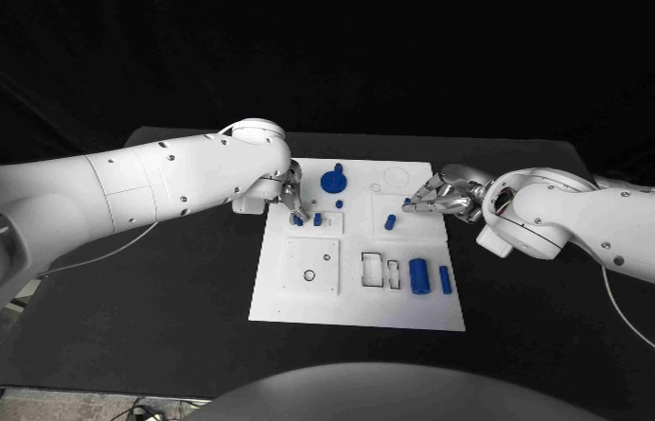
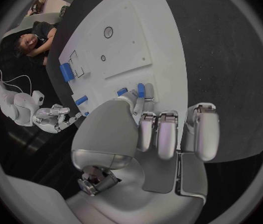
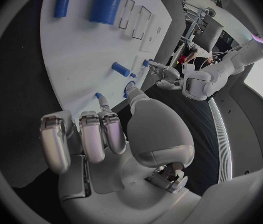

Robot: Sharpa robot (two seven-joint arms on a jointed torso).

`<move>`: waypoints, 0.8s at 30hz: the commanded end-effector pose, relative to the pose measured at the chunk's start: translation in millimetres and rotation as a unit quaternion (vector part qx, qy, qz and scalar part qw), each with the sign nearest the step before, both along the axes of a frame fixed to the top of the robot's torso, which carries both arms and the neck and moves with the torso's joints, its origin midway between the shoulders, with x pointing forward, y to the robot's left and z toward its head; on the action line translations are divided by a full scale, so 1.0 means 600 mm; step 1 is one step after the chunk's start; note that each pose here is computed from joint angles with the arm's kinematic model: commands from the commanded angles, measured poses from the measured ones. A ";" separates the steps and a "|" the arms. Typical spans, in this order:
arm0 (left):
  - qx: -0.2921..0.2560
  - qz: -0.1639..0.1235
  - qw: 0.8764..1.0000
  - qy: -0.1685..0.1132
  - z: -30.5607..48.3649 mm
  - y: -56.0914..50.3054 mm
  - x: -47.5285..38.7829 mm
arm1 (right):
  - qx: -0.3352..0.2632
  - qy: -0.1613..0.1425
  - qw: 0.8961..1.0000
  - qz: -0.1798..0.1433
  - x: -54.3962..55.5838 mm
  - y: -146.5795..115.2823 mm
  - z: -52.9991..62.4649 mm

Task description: Assemble the parts on the task board

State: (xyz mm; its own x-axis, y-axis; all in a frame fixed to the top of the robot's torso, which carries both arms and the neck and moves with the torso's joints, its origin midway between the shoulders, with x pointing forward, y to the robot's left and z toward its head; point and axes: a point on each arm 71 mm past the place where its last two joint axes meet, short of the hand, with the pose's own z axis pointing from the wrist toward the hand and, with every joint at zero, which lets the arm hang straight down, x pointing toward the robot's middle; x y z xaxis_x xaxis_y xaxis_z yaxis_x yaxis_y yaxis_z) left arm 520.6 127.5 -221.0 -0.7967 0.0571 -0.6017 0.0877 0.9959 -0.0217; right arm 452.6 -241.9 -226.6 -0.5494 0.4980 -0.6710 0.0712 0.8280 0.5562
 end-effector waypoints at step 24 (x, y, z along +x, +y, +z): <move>0.038 0.034 0.999 -0.012 0.001 0.014 0.005 | -0.004 0.003 1.000 0.006 -0.001 0.001 -0.002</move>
